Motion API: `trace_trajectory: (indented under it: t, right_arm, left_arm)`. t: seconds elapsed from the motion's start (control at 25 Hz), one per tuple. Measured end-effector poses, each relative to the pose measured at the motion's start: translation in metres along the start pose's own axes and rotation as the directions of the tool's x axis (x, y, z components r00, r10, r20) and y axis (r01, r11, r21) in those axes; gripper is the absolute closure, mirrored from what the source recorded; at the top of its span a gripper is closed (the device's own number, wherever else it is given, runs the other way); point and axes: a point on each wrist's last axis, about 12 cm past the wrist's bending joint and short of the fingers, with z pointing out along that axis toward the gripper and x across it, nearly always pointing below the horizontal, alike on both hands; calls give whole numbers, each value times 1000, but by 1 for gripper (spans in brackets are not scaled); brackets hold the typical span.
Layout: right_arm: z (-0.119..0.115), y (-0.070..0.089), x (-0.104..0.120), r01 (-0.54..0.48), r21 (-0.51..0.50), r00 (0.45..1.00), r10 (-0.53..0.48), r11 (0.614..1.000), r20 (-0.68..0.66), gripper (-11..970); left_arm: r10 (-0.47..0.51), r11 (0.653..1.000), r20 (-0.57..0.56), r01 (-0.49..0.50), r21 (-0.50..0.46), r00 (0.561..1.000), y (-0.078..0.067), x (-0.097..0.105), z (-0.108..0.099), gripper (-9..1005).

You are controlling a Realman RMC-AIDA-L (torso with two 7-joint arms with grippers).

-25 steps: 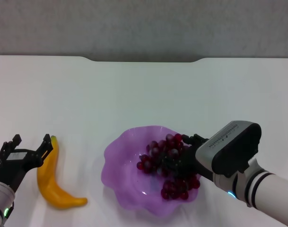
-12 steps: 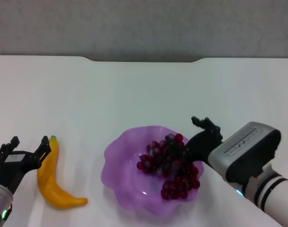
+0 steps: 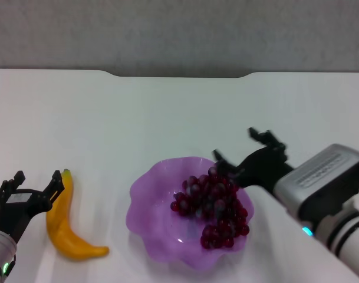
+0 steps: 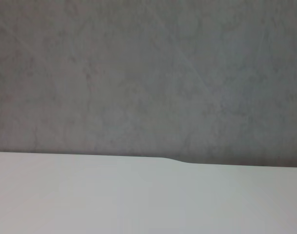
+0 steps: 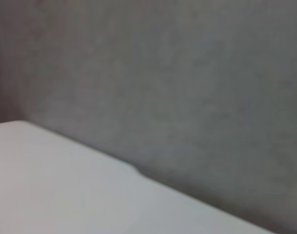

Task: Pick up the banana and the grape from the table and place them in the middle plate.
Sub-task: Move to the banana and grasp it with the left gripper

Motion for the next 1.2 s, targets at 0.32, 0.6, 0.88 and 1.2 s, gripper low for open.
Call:
trace_trajectory:
  t: [0.32,0.6,0.88,1.2]
  right_arm:
    - [-19,-41,6,0,211,994,-24,977,111,60]
    - [-45,-69,40,42,368,984,-103,929,148,62]
    - [-66,-80,74,17,363,981,-85,932,172,64]
    - [-62,-86,80,88,313,979,-140,946,147,66]
  left_arm:
    - [2,1000,-1,-2,-3,1000,1,0,0,128]
    - [4,1000,0,-4,2,1000,-1,0,0,128]
    - [-2,1000,3,2,2,1000,-1,-1,1,128]
    - [-1,1000,6,0,12,1000,-3,-3,4,128]
